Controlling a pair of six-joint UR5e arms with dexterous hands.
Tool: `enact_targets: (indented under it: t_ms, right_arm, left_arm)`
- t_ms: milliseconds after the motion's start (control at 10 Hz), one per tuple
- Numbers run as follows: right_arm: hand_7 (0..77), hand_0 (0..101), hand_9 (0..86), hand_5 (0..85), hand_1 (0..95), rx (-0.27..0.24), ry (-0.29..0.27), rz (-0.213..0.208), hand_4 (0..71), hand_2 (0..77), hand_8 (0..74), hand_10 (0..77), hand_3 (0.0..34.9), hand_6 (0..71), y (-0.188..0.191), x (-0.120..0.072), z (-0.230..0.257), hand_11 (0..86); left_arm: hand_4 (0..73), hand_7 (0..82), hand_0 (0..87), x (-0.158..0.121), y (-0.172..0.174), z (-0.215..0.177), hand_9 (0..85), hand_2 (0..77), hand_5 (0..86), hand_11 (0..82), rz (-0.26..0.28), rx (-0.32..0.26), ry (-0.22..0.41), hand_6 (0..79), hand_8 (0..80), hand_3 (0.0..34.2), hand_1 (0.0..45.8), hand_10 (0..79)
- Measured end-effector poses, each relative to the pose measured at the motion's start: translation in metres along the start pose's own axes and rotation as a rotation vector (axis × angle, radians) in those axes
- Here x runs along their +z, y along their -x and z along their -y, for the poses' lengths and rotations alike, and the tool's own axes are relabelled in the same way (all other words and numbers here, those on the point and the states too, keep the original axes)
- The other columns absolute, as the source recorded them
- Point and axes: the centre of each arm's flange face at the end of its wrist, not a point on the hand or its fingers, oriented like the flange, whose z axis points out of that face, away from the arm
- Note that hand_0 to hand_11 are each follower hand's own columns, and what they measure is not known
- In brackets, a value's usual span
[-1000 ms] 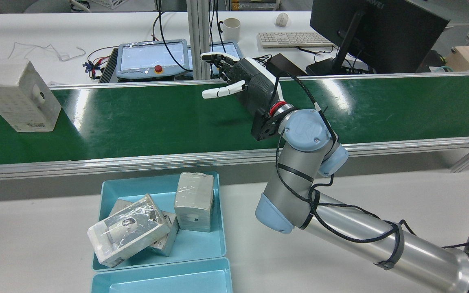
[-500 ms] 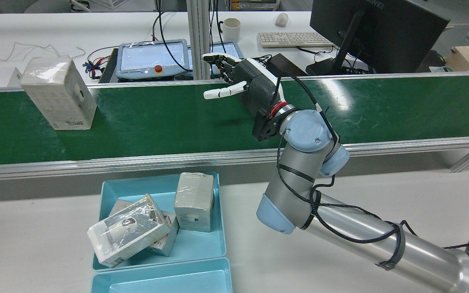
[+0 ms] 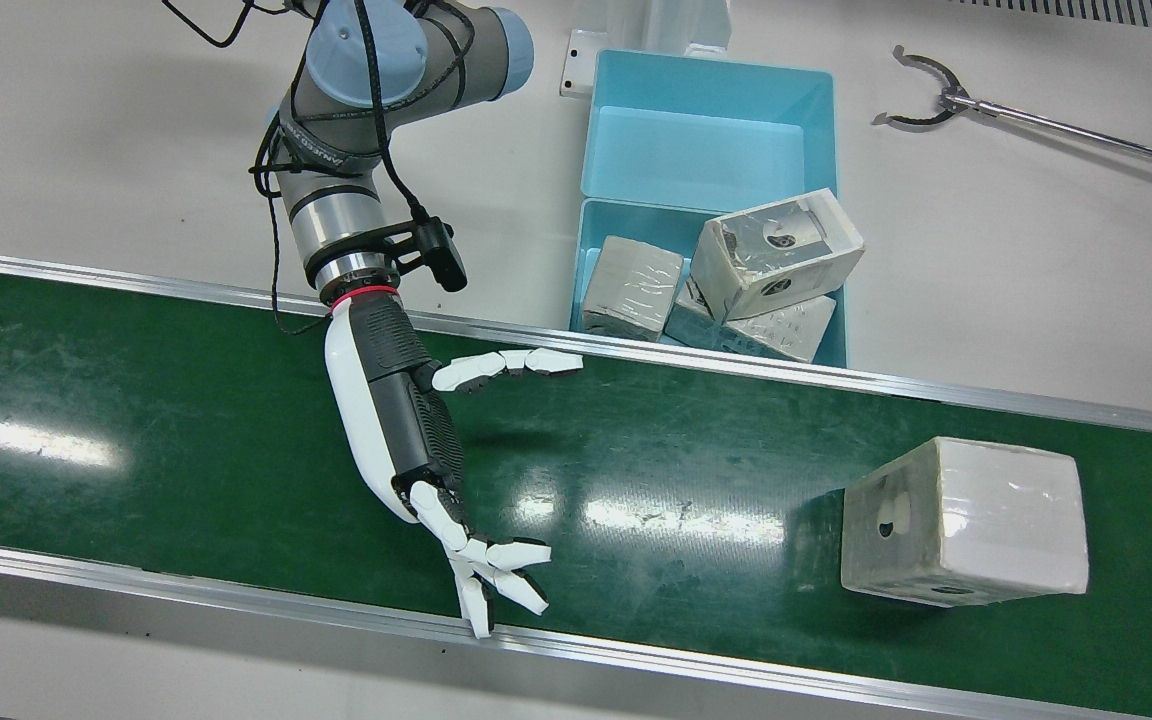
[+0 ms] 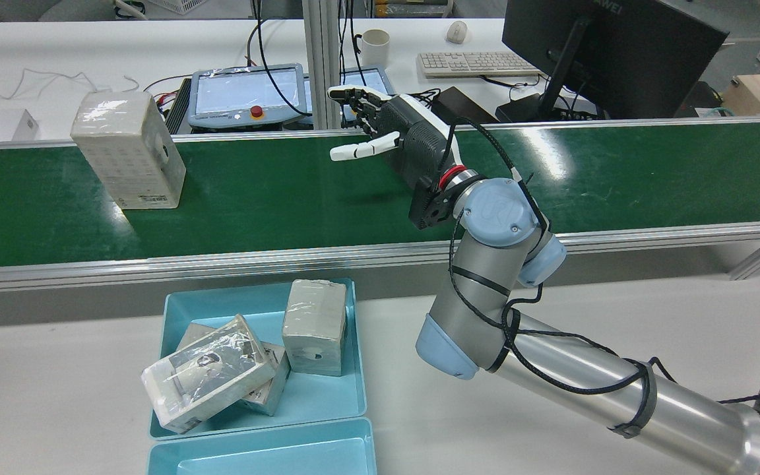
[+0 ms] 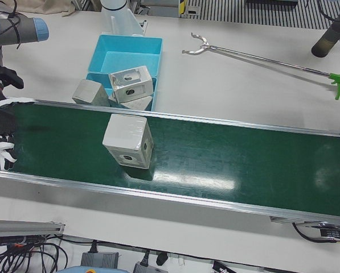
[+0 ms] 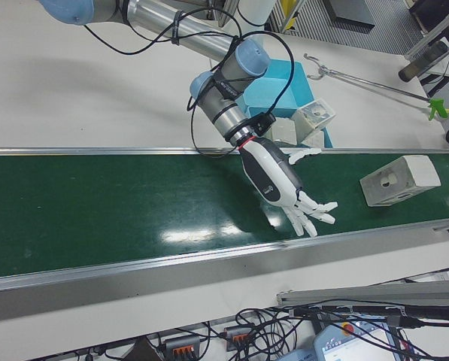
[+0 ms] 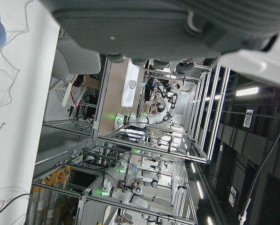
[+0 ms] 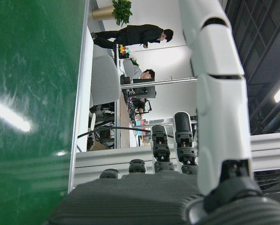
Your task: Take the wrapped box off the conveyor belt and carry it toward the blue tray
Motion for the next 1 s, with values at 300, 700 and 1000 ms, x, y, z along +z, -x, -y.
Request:
enact_targets:
  t_ms: [300,700,1000]
  right_arm:
    - [8.7,50,3.8,27.8,17.5,-0.004,-0.003,0.0,12.5,14.7,1.1,0.0,5.7,6.0,-0.0016,-0.0002,0.0013,0.5]
    - [8.2,50,3.8,27.8,15.8,-0.006,-0.005,-0.003,10.9,12.0,1.1,0.0,4.8,6.0,-0.0032,-0.0007,0.0021,0.5]
    - [8.2,50,3.8,27.3,16.4,-0.008,-0.009,-0.008,10.9,14.2,1.1,0.0,4.9,6.0,-0.0068,-0.0012,0.0036,0.5]
  left_arm:
    - [0.0,0.0,0.0,0.0,0.0,0.0,0.0,0.5,1.1,0.5,0.0,0.0,0.0,0.5,0.5,0.0,0.0,0.5]
    - [0.0,0.0,0.0,0.0,0.0,0.0,0.0,0.5,1.1,0.5,0.0,0.0,0.0,0.5,0.5,0.0,0.0,0.5]
    - [0.0,0.0,0.0,0.0,0.0,0.0,0.5,0.5,1.1,0.5,0.0,0.0,0.0,0.5,0.5,0.0,0.0,0.5]
